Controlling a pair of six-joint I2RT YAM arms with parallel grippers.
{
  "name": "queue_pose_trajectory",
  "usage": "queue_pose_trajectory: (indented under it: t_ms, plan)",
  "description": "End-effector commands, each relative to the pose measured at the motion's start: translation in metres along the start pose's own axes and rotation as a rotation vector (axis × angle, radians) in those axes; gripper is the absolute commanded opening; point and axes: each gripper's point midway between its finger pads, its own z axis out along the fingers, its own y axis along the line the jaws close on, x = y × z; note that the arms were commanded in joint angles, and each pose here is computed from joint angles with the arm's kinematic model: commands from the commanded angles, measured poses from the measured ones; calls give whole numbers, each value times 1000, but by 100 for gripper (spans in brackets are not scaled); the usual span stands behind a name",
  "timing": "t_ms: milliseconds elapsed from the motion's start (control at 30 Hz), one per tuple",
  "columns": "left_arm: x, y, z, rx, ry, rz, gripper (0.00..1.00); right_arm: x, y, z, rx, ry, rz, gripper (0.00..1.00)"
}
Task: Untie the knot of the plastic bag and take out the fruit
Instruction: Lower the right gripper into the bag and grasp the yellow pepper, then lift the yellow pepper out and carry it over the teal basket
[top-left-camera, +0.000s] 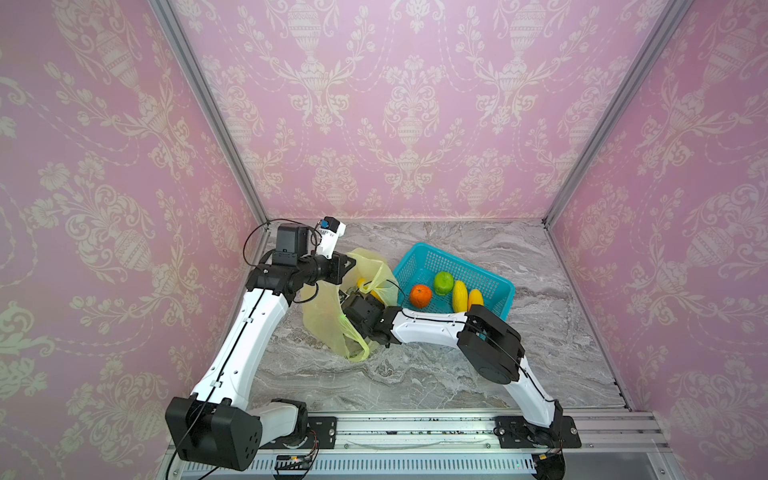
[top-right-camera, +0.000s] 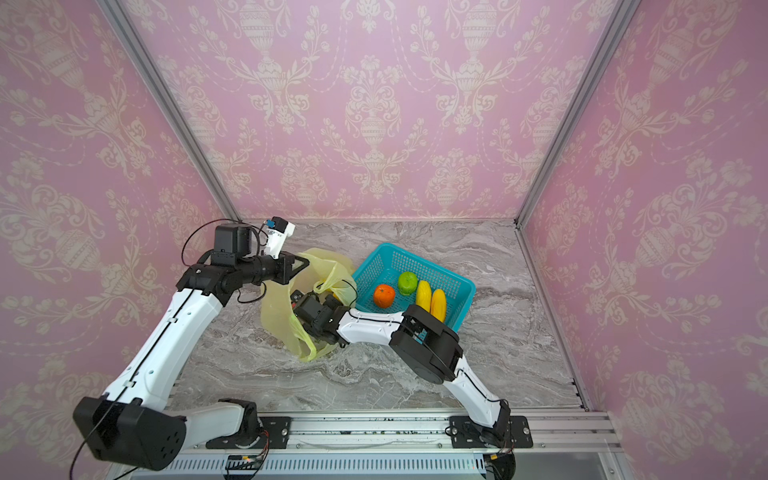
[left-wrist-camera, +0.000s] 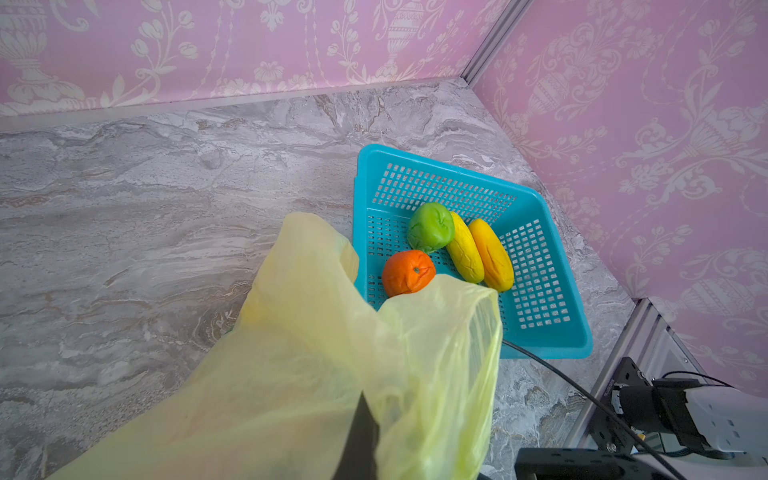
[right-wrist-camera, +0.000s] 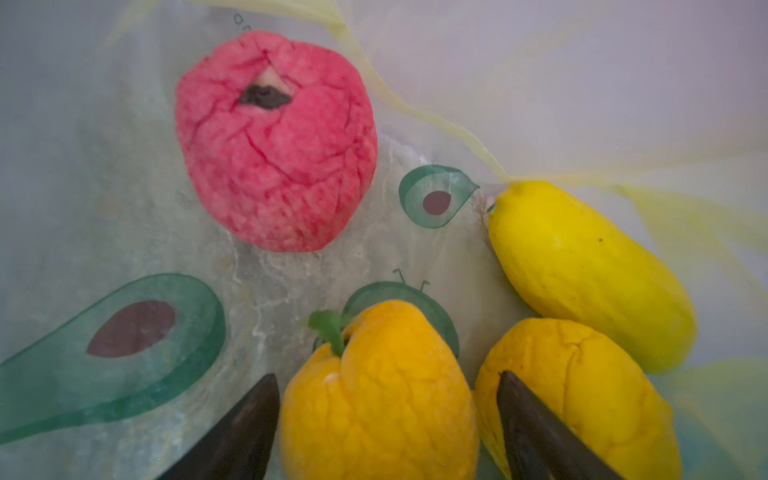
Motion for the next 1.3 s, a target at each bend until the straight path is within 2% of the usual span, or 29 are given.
queue_pose_trajectory:
  t_ms: [0,67,233,467,600,900,1133,1267]
  plan:
    - [-1,0,-4,5,-9,-11,0,15,1,13,8,66,-3,85]
    - [-1,0,-4,5,-9,-11,0,14,3,14,-2,68,-1,80]
    - [-1,-1,-4,7,-10,-12,0,6,8,2,-65,23,23,60]
    - [-2,0,-4,1,-10,-13,0,-21,12,-63,-225,-197,74,40]
    - [-1,2,-4,-5,-8,-15,0,-28,7,-107,-295,-335,91,34]
    - [-1,3,-3,-10,-5,-16,0,-25,-4,-188,-405,-579,91,27]
    - [0,3,-3,-12,-4,-16,0,-19,-45,-236,-294,-745,167,20]
    - [0,3,-3,-14,-3,-17,0,-8,-76,-265,-212,-858,241,21]
